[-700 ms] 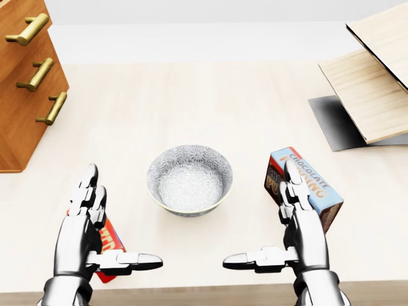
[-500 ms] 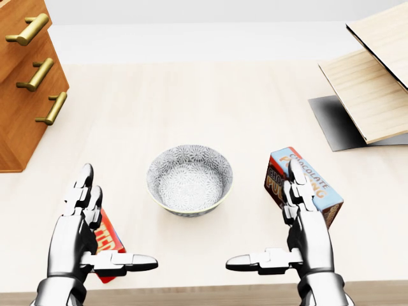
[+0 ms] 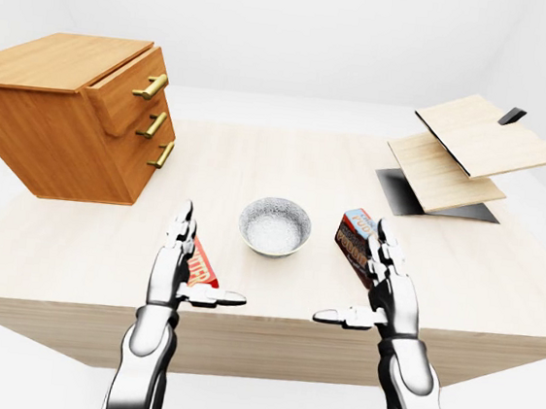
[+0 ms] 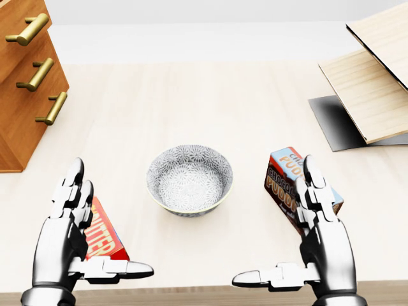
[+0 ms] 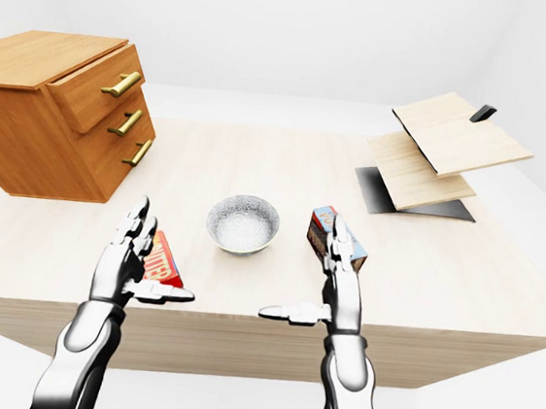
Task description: Close the top drawer of the cabinet and put the bowl on top of it.
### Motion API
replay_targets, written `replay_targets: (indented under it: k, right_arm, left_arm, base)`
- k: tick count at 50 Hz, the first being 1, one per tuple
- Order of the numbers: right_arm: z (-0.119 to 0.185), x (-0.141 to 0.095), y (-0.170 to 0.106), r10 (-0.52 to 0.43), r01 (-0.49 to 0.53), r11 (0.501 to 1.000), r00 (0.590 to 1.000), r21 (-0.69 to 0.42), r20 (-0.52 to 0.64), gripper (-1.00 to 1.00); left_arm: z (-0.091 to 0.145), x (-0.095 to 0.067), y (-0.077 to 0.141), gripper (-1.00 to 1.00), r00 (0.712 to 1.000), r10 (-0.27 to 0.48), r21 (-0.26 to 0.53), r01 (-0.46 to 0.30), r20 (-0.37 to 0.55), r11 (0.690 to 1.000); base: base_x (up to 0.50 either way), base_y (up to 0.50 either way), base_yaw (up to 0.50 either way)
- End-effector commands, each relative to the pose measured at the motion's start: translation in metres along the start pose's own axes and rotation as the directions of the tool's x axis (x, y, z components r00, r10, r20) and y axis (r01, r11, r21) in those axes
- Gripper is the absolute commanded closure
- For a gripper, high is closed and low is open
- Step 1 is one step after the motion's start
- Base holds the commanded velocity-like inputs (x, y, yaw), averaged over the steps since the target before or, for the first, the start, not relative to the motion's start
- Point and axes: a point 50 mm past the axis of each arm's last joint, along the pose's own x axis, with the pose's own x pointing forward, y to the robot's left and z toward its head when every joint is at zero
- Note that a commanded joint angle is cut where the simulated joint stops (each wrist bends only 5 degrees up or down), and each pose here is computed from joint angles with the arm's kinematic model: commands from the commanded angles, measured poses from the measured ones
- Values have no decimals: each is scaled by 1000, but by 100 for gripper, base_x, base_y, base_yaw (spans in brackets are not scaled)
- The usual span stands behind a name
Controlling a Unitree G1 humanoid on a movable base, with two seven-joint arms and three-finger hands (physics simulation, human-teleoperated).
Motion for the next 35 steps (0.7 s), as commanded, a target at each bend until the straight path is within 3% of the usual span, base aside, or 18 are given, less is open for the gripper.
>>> replay_targets:
  k: [1,16,25,32,33,35]
  right_arm:
    - [19,-18,-2,-7,6,1000,998,3,63,-100]
    - [32,-32,-4,-9,8,1000,995,7,97,-100]
    - [41,-37,-9,-25,23,1000,992,17,126,-100]
    - [54,-48,-14,-34,30,999,985,27,171,-100]
    - [63,-56,-17,-43,34,998,975,47,216,-100]
    - [64,-57,-18,-48,38,998,974,50,220,-100]
  left_arm:
    - [20,-12,2,-100,997,2,20,-4,79,1000]
    - [44,-30,7,-100,985,5,22,-9,171,1000]
    - [47,-34,6,-100,983,-1,31,-5,181,1000]
    - [59,-47,5,-100,976,-11,43,2,218,999]
    - [62,-62,-1,-100,978,-18,65,5,209,998]
    - [62,-63,-2,-100,979,-16,69,1,205,998]
  base:
    - [0,0,0]
    - [0,0,0]
    - [0,0,0]
    - [0,0,0]
    - [0,0,0]
    - [0,0,0]
